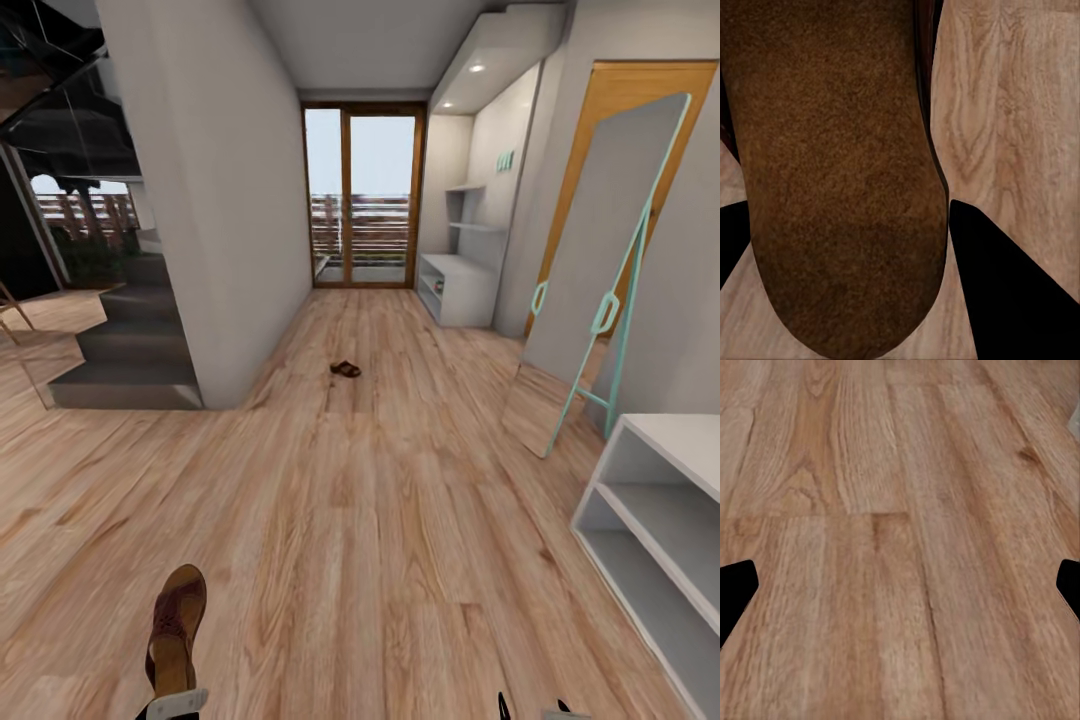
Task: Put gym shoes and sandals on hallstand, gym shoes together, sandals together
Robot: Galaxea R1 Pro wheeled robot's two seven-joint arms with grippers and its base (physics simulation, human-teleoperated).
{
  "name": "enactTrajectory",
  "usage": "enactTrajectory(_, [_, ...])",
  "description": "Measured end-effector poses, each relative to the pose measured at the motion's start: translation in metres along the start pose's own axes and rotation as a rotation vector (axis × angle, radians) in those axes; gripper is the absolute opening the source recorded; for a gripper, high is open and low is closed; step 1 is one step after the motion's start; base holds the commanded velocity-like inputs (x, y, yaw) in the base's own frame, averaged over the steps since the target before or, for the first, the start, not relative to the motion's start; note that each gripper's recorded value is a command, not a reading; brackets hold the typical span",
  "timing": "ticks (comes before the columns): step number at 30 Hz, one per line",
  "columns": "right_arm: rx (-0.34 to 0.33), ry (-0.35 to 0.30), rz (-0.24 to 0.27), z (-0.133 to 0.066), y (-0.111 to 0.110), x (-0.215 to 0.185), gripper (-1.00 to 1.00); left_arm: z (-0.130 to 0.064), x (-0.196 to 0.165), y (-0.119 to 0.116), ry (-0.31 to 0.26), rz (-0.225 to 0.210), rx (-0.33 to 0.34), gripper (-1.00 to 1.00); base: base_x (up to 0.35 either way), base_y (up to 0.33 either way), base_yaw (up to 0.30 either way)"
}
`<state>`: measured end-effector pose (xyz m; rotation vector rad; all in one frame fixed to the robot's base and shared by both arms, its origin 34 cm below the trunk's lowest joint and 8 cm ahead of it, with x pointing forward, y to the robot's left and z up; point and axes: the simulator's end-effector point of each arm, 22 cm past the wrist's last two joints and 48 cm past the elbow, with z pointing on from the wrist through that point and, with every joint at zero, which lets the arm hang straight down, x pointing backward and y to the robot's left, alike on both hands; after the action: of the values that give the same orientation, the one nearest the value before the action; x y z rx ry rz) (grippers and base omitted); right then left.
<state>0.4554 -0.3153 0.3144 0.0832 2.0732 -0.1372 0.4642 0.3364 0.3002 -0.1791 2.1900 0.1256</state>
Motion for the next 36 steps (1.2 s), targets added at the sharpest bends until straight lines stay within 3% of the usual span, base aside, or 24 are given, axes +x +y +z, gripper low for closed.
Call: enactTrajectory(36, [0.001, -0.006, 0.002, 0.0002, -0.0002, -0.0021, 1.0, 0.0, -0.0019, 0.0, -0.004, -0.001, 0.0, -1.0, 0.34, -0.077, -0.048])
